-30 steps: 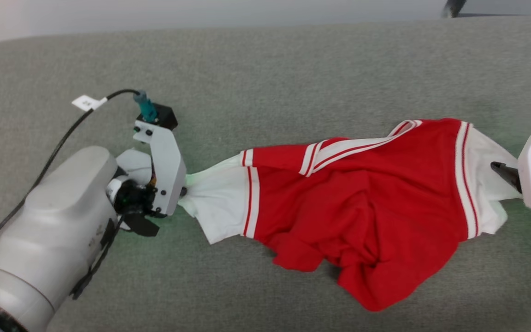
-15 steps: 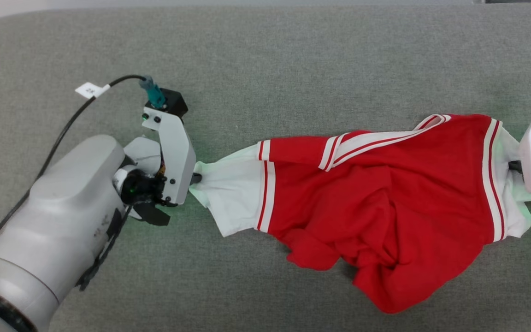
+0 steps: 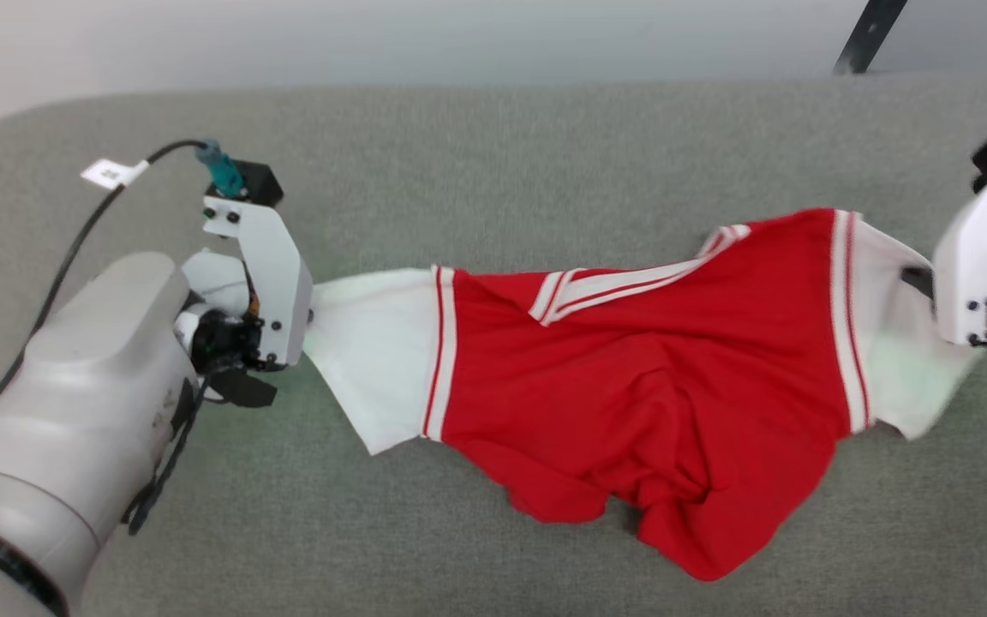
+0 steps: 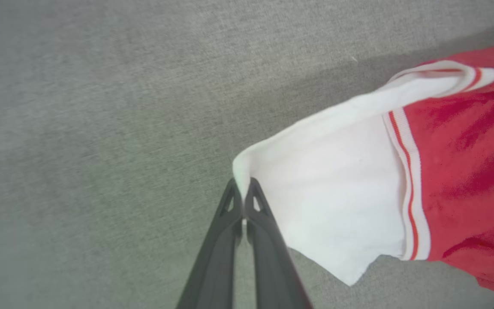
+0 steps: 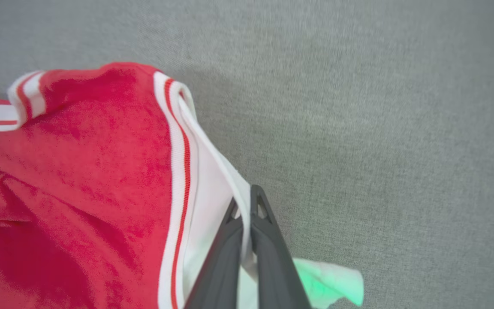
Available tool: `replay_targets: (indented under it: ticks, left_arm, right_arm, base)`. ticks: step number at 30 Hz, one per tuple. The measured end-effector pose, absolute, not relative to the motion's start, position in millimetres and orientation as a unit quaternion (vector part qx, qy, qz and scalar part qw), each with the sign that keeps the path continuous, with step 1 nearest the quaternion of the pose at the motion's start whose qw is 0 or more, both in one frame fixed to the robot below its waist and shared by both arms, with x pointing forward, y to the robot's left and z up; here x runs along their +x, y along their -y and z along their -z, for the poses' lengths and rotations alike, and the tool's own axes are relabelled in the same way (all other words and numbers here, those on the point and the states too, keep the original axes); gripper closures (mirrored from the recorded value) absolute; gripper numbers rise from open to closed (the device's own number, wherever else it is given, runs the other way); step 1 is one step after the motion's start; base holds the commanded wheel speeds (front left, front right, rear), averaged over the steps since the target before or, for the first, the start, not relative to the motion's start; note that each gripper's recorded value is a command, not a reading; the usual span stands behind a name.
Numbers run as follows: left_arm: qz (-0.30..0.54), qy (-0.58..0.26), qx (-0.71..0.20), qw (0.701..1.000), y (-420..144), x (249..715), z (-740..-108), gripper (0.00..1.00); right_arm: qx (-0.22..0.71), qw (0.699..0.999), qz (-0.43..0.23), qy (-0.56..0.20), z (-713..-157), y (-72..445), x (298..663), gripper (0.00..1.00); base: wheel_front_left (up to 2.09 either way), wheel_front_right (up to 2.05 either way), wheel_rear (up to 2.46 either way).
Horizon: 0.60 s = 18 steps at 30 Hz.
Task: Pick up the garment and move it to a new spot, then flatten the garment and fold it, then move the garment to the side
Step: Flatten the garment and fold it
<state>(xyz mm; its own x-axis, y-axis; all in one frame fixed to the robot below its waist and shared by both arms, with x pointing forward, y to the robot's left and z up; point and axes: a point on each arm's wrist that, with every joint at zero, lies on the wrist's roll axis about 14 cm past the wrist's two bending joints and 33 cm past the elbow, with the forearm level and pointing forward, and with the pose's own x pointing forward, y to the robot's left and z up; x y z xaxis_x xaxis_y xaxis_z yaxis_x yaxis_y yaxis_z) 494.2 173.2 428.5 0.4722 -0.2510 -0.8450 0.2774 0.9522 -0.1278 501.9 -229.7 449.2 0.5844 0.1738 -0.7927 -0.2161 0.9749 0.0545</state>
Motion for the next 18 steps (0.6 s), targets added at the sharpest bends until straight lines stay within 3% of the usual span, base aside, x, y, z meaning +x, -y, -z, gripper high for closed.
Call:
replay_targets:
  ticks: [11, 18]
  left_arm:
    - [0.117, -0.382, 0.002, 0.917, -176.3, 503.9, -513.1, 1.0]
    - [0.121, -0.247, 0.015, 0.961, -163.0, 521.4, -611.7, 1.0]
  right_arm:
    - [-0.07, 0.95, -0.156, -0.262, -563.7, 168.5, 518.4, 1.0]
    - [-0.082, 0.978, -0.153, -0.115, -659.5, 143.7, 524.7, 1.0]
  base:
    - [0.0, 0.0, 0.0]
    - [0.0, 0.0, 0.0]
